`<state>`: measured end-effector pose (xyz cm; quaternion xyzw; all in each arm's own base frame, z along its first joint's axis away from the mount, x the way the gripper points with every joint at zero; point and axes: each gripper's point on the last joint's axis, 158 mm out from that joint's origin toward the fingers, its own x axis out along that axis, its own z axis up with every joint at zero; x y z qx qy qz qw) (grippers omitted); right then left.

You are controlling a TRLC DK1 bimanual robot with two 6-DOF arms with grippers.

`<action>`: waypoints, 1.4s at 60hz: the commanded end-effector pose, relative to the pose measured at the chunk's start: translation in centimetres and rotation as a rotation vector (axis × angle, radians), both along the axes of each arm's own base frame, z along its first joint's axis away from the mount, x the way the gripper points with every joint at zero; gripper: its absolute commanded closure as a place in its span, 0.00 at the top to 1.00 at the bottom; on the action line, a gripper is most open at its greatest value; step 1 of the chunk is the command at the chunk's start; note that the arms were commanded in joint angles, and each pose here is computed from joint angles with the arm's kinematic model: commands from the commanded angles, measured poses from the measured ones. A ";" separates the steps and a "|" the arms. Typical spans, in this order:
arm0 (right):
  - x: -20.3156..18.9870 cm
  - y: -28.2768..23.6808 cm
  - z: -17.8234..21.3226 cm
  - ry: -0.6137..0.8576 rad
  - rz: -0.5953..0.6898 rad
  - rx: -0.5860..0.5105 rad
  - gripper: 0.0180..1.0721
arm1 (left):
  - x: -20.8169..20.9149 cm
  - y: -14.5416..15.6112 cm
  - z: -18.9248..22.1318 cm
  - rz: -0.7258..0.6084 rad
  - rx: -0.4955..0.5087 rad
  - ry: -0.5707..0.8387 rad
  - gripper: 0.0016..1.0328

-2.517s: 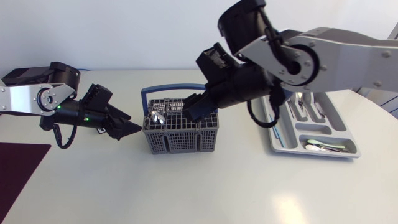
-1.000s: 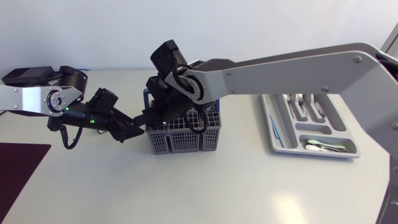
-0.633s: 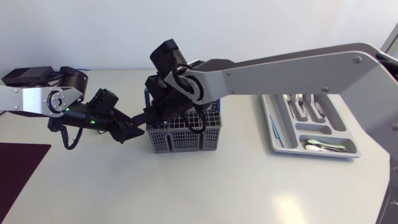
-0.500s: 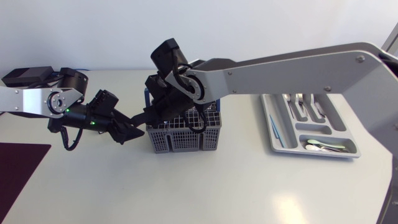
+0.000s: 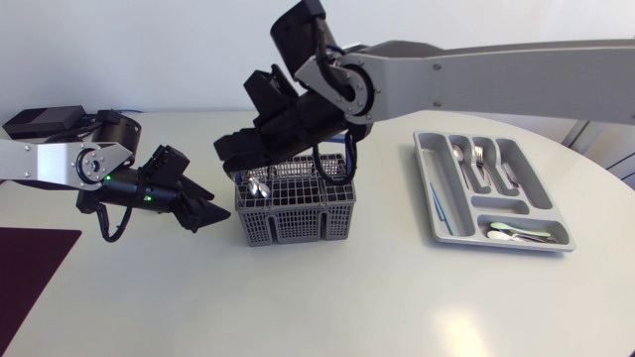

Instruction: Transfer all utensils from the basket to the drawer tray.

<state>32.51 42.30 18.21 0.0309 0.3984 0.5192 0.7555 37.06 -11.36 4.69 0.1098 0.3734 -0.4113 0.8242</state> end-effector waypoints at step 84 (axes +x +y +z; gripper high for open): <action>1.3 -49.5 -9.2 -0.042 -0.771 -0.696 0.06 | -2.0 -1.4 6.7 -0.002 -0.033 -0.103 0.91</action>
